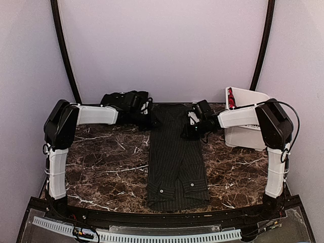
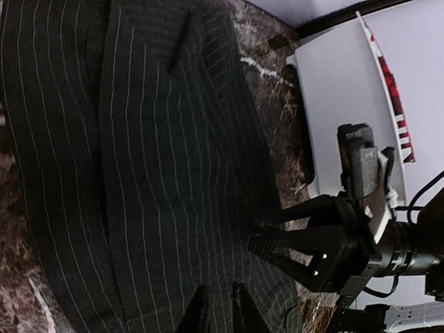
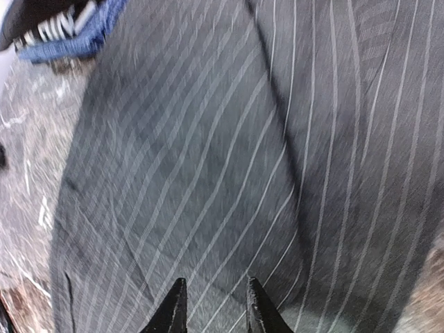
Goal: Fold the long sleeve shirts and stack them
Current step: Adjust the rectangle-folded shirt at the center of the board, then pick up the rectangle-folded shirt from the center of the board, then fold the rectangle-folded shirt at the center of the board.
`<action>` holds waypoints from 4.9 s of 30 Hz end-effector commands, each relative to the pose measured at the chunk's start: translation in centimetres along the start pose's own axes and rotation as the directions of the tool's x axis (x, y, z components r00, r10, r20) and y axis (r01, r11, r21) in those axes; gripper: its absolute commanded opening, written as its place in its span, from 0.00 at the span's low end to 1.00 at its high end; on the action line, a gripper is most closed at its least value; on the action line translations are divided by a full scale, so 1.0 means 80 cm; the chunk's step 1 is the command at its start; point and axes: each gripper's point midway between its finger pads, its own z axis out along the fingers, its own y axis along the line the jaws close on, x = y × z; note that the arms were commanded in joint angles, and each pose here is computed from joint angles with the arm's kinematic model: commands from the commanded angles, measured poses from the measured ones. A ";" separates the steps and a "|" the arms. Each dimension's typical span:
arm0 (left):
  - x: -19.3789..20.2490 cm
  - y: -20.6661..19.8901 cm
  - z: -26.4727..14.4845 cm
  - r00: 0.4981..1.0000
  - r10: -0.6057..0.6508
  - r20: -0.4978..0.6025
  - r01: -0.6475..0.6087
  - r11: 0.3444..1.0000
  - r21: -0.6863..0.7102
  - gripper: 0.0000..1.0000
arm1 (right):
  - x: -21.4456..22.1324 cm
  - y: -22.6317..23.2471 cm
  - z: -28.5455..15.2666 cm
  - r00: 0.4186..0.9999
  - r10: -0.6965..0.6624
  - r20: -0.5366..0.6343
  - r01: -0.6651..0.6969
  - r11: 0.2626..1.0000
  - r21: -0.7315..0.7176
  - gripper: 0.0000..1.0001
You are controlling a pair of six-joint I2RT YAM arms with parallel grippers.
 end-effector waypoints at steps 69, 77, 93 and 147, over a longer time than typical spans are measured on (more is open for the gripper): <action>0.330 0.028 -0.167 0.903 -0.089 -0.420 0.044 0.992 -0.116 0.25 | 0.251 0.026 -0.167 0.990 0.032 -0.137 -0.037 0.999 -0.032 0.46; 0.345 0.014 -0.147 0.879 -0.082 -0.469 0.047 0.995 -0.085 0.23 | 0.266 0.014 -0.159 0.987 0.061 -0.147 -0.065 0.998 -0.021 0.46; 0.360 0.015 -0.123 0.853 -0.101 -0.512 0.071 0.994 -0.078 0.29 | 0.289 0.010 -0.137 0.975 0.084 -0.206 -0.094 0.995 -0.036 0.42; 0.231 -0.068 -0.143 0.816 -0.366 -0.447 0.519 0.805 0.287 0.00 | 0.103 0.068 -0.150 0.961 0.247 0.125 -0.206 0.939 -0.277 0.00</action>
